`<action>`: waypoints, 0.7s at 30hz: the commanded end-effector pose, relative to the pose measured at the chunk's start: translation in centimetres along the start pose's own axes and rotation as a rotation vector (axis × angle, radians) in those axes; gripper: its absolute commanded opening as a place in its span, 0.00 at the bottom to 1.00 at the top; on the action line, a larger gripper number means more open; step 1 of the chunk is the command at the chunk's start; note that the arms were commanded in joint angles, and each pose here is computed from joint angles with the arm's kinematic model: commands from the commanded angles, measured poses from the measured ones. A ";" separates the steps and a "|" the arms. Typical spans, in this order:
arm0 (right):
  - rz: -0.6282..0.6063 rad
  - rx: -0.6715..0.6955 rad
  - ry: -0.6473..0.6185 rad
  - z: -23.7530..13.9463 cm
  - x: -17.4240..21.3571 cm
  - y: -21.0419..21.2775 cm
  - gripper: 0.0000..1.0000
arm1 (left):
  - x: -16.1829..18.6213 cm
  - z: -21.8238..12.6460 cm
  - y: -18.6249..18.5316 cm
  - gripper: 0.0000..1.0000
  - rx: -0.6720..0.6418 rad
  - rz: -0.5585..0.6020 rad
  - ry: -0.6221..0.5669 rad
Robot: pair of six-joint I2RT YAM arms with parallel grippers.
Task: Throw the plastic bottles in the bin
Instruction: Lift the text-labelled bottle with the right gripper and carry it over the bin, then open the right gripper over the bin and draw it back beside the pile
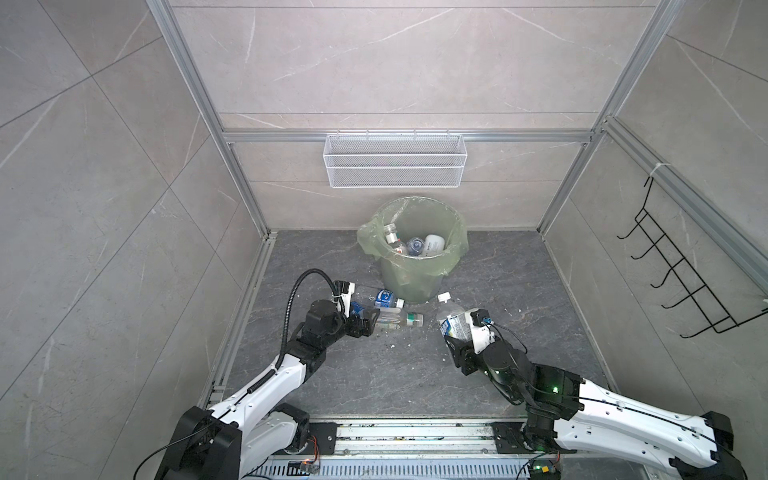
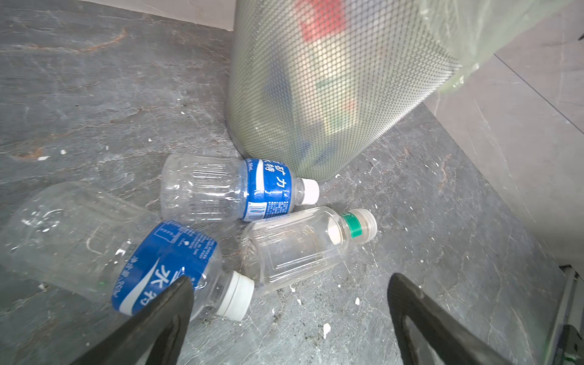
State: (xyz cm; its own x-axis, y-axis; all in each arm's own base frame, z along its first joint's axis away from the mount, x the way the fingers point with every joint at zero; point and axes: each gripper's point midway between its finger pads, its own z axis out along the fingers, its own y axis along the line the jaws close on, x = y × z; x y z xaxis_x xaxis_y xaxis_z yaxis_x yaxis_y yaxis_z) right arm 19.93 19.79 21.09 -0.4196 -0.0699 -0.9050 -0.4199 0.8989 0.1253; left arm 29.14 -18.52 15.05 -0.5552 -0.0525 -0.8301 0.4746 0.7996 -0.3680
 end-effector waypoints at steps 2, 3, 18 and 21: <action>0.014 0.054 -0.044 -1.5 -3.1 -0.7 0.52 | -0.9 0.2 -1.4 0.98 0.066 0.050 -0.031; 0.010 0.056 -0.048 -1.5 -3.6 -0.6 0.52 | -1.0 0.2 -1.6 0.98 0.070 0.053 -0.032; 0.106 0.022 -0.180 6.3 -26.5 1.2 0.53 | -0.8 0.7 -1.7 0.98 0.075 0.047 -0.015; 0.134 0.085 -0.133 11.5 -30.3 -0.1 0.87 | -0.8 0.7 -1.6 0.98 0.067 0.050 -0.013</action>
State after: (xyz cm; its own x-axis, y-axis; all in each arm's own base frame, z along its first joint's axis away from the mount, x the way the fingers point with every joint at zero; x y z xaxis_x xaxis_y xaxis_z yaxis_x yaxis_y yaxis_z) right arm 38.57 25.00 45.88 -0.2531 0.1693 -0.9525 -0.2783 0.9302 0.2392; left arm 28.86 -19.43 14.03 -0.5781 -0.0240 -0.8156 0.4975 0.7819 -0.3756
